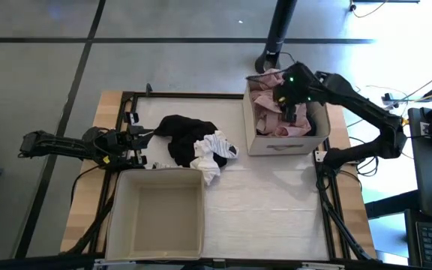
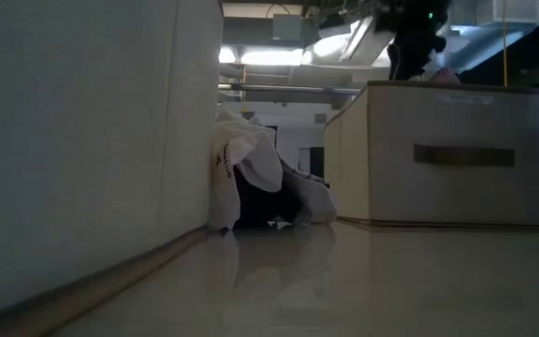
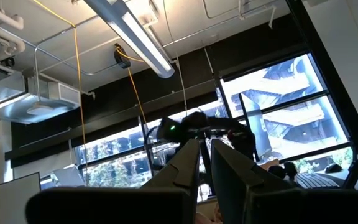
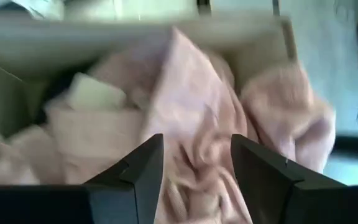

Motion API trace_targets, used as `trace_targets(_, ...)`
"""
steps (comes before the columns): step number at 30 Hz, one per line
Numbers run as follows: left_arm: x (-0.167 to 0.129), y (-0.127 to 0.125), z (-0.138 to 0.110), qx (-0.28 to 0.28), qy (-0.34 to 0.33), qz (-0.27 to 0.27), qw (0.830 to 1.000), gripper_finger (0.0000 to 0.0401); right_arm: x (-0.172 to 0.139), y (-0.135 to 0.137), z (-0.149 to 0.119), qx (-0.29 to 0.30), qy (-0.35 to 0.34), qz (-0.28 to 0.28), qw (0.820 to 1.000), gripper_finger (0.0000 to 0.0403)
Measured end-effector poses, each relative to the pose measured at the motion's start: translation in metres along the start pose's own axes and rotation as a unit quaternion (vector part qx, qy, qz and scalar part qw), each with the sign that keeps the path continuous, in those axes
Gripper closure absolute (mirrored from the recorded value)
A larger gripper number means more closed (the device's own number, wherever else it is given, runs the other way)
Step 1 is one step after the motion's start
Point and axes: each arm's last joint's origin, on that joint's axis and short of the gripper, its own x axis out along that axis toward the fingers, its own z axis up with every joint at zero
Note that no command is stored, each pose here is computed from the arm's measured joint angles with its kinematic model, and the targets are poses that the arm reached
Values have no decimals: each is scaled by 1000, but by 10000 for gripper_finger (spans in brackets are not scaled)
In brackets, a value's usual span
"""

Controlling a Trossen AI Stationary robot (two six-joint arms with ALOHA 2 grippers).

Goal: Sort clothes
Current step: Put the white striped sock into the left laundry organizer

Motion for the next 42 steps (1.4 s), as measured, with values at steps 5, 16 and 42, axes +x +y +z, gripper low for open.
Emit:
trace_targets(5, 0, 0, 0, -1, 0, 0, 1000, 370, -10, 32, 24, -56, -61, 18, 996, 216)
trace_targets(16, 0, 0, 0, -10, 0, 0, 1000, 370, 12, 122, 64, -162, -232, 47, 958, 216)
trace_targets(42, 0, 0, 1, -9, -3, 1, 1000, 370, 126, 205, 85, -75, -246, 35, 966, 217)
